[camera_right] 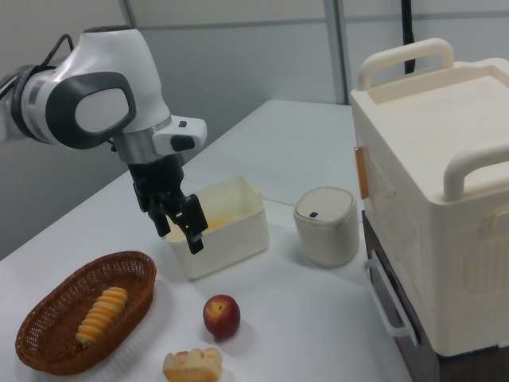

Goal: Put the yellow cube on the table
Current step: 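Move the open gripper from above the cabinet toward the pink plate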

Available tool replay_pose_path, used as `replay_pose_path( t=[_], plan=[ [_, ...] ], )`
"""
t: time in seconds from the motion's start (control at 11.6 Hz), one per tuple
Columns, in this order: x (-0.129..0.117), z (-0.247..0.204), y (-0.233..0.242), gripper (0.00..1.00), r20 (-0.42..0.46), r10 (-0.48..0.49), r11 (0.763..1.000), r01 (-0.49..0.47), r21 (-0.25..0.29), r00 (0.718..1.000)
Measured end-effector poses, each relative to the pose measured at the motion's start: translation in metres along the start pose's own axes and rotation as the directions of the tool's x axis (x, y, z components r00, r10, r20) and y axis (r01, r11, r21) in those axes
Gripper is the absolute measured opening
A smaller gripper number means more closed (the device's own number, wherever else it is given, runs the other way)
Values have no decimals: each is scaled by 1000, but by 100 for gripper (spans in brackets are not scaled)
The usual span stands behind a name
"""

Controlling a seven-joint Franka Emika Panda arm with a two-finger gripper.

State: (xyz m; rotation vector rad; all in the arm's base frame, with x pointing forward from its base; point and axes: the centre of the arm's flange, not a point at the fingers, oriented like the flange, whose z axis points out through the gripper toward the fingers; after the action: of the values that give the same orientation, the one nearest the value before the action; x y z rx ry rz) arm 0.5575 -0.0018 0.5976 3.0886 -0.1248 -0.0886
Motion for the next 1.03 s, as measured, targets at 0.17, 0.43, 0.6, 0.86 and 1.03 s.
replay_pose_path(
  t=[0.17, 0.43, 0.6, 0.86, 1.03],
  plan=[
    [1, 1, 0, 100, 2, 0, 1000, 0, 0, 1000],
    [3, 3, 0, 100, -6, -1, 1000, 1, 1, 1000],
    [7, 7, -2, 100, -15, -11, 1000, 11, 1, 1000],
    [13, 30, -14, 100, -6, -93, 996, 93, 0, 996],
    [14, 36, -16, 100, -7, -113, 994, 113, 0, 994]
  ],
)
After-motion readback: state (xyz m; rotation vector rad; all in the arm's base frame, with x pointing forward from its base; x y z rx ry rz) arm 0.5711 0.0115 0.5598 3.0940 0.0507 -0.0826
